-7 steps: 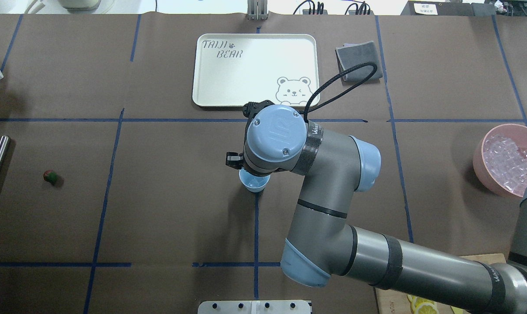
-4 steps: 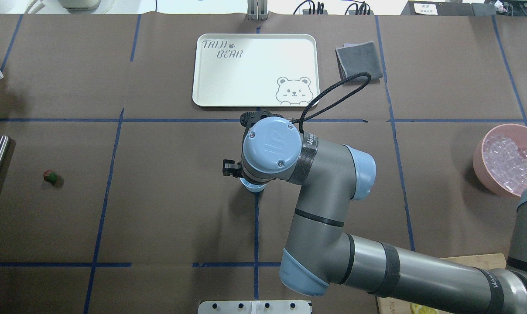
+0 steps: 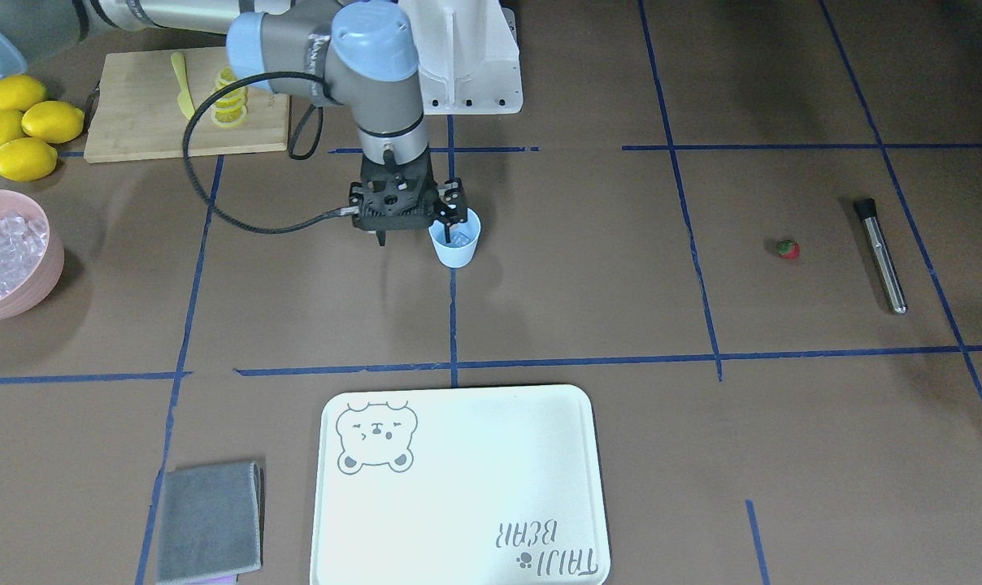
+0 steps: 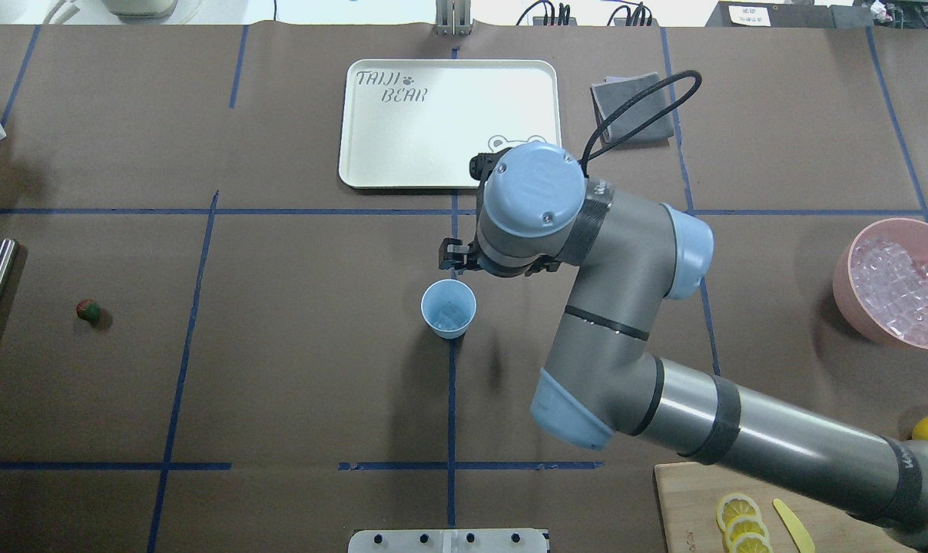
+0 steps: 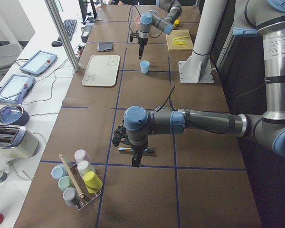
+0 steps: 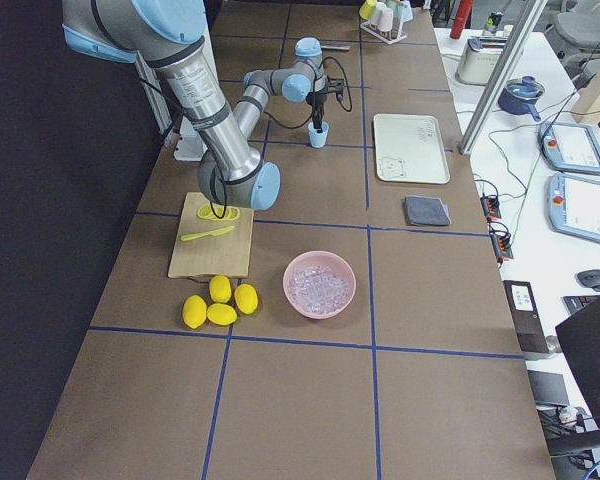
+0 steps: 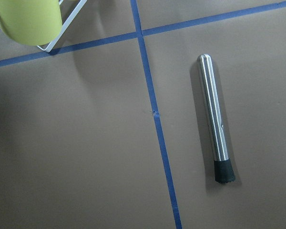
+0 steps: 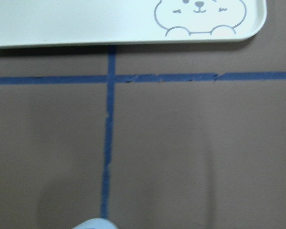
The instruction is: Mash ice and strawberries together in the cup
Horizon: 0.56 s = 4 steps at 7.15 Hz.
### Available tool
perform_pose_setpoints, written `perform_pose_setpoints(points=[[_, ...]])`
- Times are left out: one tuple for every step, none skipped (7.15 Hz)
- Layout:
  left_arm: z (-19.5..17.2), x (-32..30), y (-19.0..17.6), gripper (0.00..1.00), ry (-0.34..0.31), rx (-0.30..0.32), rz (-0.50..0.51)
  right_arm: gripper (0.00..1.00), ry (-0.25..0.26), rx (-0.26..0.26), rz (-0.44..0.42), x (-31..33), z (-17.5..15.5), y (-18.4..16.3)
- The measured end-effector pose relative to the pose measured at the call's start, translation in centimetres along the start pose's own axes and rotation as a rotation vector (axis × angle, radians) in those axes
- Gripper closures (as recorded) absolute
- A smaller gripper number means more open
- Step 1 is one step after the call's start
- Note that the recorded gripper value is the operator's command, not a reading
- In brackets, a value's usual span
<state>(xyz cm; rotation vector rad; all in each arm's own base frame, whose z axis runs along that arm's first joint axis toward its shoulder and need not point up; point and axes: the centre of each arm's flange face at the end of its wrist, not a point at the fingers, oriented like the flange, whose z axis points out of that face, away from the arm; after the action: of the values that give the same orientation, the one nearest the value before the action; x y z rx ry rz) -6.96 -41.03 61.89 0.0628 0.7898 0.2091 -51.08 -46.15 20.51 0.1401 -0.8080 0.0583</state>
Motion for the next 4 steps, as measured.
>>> perform_pose_setpoints(points=[[0.2,0.3,-0.3,0.0,0.0,-0.004,0.006,0.01,0.014,-0.031,-0.044,5.9,-0.5,-3.7],[0.2,0.6,-0.8,0.0,-0.001,-0.004,0.015,0.01,0.021,-0.058,-0.111,12.8,-1.5,-6.5],[0.2,0.8,-1.2,0.0,0.0,-0.002,0.023,0.01,0.028,-0.077,-0.181,20.4,-2.7,-8.0],[0.3,0.8,-1.3,0.0,0.001,-0.003,0.025,0.01,0.037,-0.09,-0.246,28.5,-4.4,-8.4]])
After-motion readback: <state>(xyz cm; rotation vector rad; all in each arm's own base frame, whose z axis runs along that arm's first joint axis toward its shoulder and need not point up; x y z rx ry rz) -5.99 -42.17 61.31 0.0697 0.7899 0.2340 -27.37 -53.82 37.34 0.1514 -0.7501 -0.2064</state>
